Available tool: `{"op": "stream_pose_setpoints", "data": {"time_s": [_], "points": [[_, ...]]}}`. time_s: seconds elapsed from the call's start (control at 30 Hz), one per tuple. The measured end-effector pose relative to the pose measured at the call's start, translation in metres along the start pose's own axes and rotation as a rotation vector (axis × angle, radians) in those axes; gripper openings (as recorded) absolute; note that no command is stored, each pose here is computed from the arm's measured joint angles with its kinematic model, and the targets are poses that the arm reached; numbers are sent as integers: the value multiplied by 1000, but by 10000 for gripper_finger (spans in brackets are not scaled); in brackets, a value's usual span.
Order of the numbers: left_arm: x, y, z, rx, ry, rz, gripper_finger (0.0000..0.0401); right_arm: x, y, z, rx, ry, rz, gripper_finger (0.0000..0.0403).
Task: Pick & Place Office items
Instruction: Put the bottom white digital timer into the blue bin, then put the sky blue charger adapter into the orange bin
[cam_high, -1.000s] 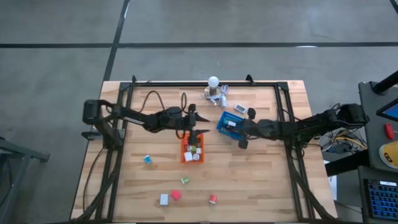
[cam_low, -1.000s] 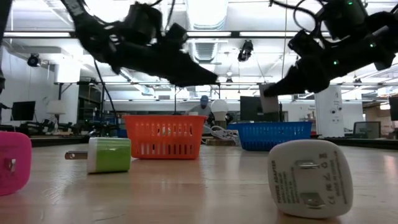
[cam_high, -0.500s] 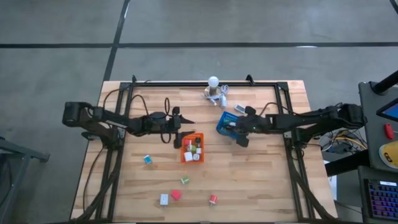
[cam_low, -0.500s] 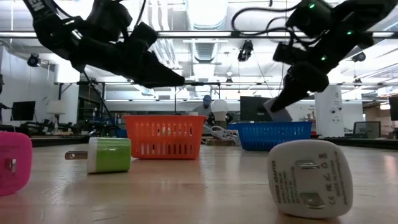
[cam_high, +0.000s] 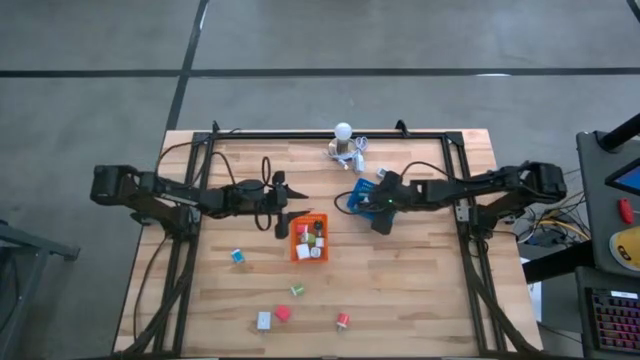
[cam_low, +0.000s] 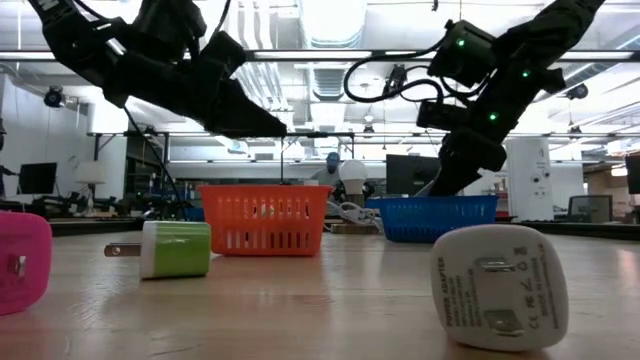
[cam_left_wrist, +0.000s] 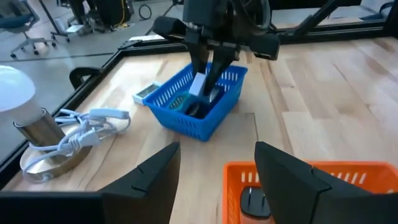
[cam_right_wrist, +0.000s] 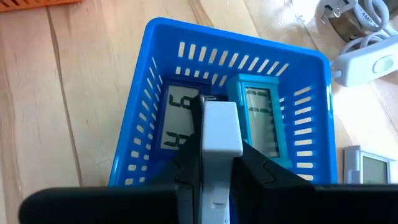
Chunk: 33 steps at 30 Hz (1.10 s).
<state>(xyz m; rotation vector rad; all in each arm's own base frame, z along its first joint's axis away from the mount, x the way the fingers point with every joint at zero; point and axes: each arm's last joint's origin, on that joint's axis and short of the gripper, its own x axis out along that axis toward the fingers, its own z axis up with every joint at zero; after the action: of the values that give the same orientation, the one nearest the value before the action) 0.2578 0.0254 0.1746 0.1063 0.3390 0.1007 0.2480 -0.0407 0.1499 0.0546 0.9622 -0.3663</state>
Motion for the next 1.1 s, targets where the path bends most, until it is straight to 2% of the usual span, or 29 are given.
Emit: {"op": "stream_pose_setpoints", "data": {"time_s": [0.5,0.73,0.87,1.1], "points": [[-1,-1,-6,-24,66,-6,209,-5,-1,2,37,-12,11,50],[-6,-1,-7,-49,110,3,209,-4,0,0,43,-2,14,138],[-13,-3,-4,-57,130,17,209,-4,0,0,54,-8,5,164],[-38,-14,0,-93,221,39,209,-7,3,8,45,-97,-3,203]]}}
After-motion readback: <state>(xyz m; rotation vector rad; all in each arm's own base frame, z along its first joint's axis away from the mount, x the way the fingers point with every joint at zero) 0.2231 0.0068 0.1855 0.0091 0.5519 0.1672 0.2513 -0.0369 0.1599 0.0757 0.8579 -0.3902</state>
